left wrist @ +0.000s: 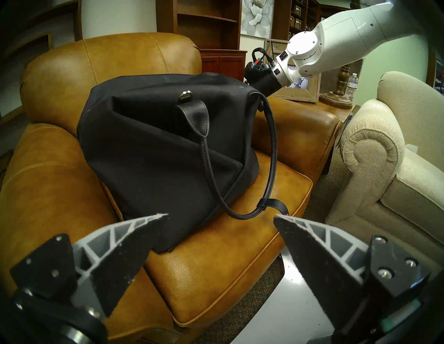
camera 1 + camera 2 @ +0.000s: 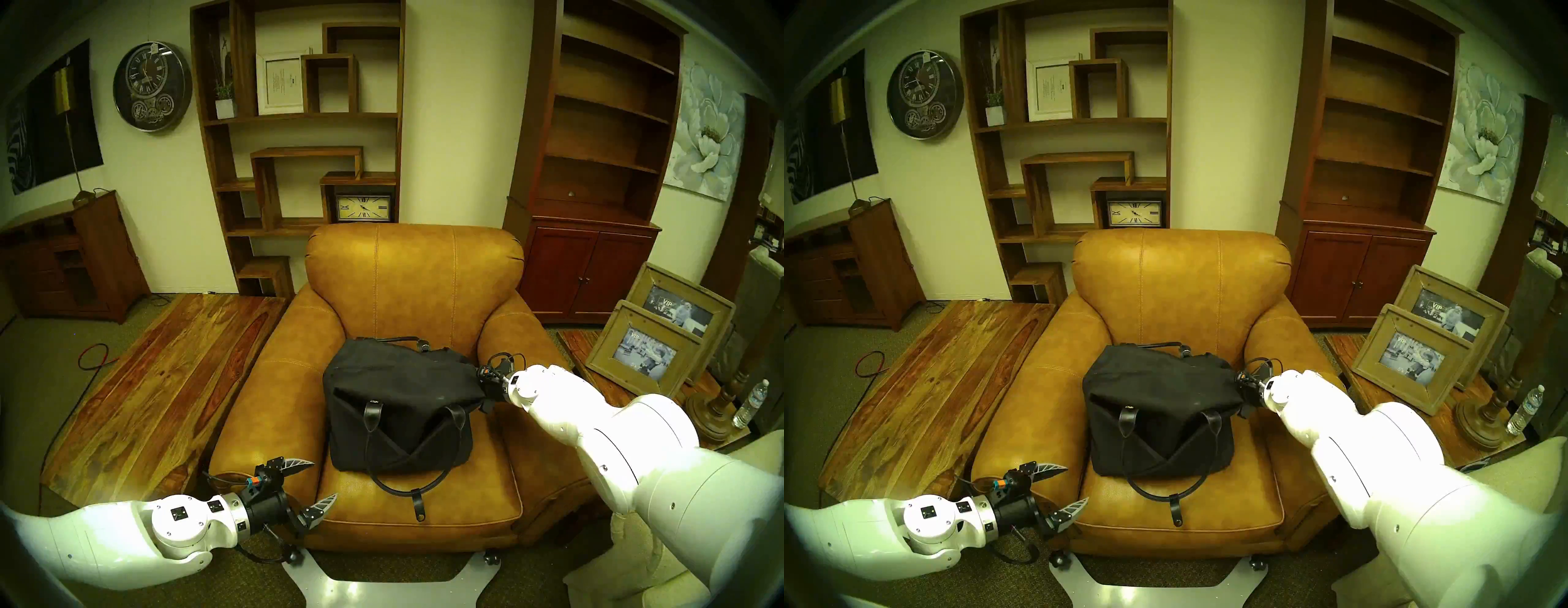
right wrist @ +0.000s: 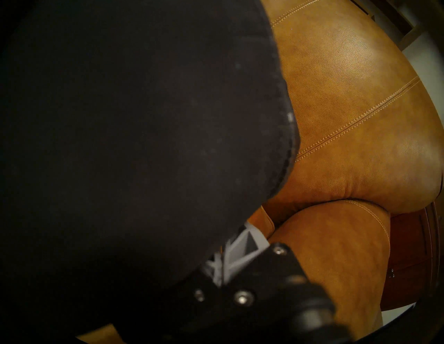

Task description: Open a bag with a zipper

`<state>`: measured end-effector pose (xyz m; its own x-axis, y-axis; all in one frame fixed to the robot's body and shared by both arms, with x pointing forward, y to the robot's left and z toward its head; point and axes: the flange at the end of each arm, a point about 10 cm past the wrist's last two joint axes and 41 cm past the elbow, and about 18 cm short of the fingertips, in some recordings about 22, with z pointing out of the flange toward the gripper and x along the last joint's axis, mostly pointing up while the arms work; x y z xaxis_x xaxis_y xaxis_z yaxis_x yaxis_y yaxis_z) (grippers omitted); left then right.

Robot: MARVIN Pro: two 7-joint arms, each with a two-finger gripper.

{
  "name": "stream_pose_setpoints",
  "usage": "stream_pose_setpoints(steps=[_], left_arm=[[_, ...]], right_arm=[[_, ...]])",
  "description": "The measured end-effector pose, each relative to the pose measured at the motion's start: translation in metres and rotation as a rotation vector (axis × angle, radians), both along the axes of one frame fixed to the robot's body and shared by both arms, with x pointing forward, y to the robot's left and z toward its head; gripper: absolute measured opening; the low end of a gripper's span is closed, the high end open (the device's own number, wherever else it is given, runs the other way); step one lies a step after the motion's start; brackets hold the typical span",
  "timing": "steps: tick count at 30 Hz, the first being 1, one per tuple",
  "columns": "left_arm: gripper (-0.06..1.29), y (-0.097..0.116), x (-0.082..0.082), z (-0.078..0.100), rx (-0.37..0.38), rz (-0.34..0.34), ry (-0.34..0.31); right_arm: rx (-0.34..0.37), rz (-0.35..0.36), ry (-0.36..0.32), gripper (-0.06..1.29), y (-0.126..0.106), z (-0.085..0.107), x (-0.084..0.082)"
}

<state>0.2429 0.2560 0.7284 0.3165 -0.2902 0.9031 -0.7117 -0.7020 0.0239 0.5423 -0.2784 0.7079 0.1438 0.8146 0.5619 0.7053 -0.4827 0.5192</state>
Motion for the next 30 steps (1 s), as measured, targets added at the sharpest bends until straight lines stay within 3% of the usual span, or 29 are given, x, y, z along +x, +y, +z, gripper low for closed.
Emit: stream_pose_setpoints(steps=[11,30], left_arm=[[1.22,0.0,0.0,0.0,0.001,0.0,0.0],[1.22,0.001,0.0,0.0,0.003,0.001,0.0]], right_arm=[[-0.122,0.101,-0.03,-0.03,-0.01,0.008,0.004],[-0.345,0.296,-0.142,-0.03,-0.003,0.027,0.018]])
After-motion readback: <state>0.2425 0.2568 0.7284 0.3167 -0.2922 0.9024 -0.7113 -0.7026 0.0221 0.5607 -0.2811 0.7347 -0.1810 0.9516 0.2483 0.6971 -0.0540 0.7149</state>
